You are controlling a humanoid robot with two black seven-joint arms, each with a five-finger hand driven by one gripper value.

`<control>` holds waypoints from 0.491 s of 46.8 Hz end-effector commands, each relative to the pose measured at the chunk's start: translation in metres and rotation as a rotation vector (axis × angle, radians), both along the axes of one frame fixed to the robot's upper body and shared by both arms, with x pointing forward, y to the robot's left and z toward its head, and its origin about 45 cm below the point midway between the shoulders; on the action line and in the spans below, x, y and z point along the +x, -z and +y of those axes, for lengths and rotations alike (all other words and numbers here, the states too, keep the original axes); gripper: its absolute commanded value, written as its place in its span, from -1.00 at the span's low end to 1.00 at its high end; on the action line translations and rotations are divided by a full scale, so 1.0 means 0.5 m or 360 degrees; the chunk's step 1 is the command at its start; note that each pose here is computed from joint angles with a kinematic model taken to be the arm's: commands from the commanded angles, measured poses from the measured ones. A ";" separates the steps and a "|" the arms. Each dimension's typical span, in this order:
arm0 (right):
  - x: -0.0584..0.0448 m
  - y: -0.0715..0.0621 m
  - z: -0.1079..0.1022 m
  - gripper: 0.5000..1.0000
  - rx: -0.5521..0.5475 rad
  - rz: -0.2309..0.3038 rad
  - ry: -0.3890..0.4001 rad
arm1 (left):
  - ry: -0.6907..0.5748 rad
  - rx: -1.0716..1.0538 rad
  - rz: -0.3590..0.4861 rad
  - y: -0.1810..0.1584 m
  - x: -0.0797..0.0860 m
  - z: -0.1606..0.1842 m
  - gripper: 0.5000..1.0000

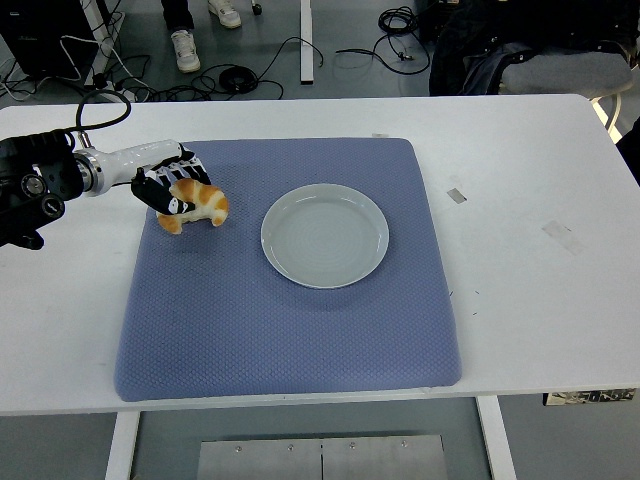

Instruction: Place the bread on the table

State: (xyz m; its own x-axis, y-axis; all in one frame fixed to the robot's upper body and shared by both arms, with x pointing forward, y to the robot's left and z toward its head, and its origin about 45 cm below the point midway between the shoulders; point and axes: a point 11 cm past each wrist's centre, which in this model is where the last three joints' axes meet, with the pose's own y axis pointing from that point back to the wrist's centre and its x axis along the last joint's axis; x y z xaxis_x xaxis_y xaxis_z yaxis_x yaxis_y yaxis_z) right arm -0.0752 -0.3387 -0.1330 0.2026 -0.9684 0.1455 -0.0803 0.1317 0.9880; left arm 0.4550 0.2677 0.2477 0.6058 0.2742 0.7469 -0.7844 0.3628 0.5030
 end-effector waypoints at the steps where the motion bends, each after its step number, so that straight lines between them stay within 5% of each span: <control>1: 0.000 0.000 0.000 1.00 0.0000 0.0000 0.0000 | 0.0002 -0.0002 0.0003 0.002 0.000 -0.002 -0.72; 8: 0.000 0.000 0.000 1.00 0.0000 0.0000 0.0000 | 0.0002 -0.0005 0.0010 0.006 -0.002 -0.004 -0.61; 15: 0.000 0.000 0.000 1.00 0.0000 0.0000 0.0000 | -0.0004 -0.0007 0.0010 0.006 -0.001 -0.002 -0.01; 23: 0.000 0.000 0.000 1.00 0.0000 0.0000 0.0000 | -0.0010 -0.0034 0.0004 0.000 0.002 -0.003 0.42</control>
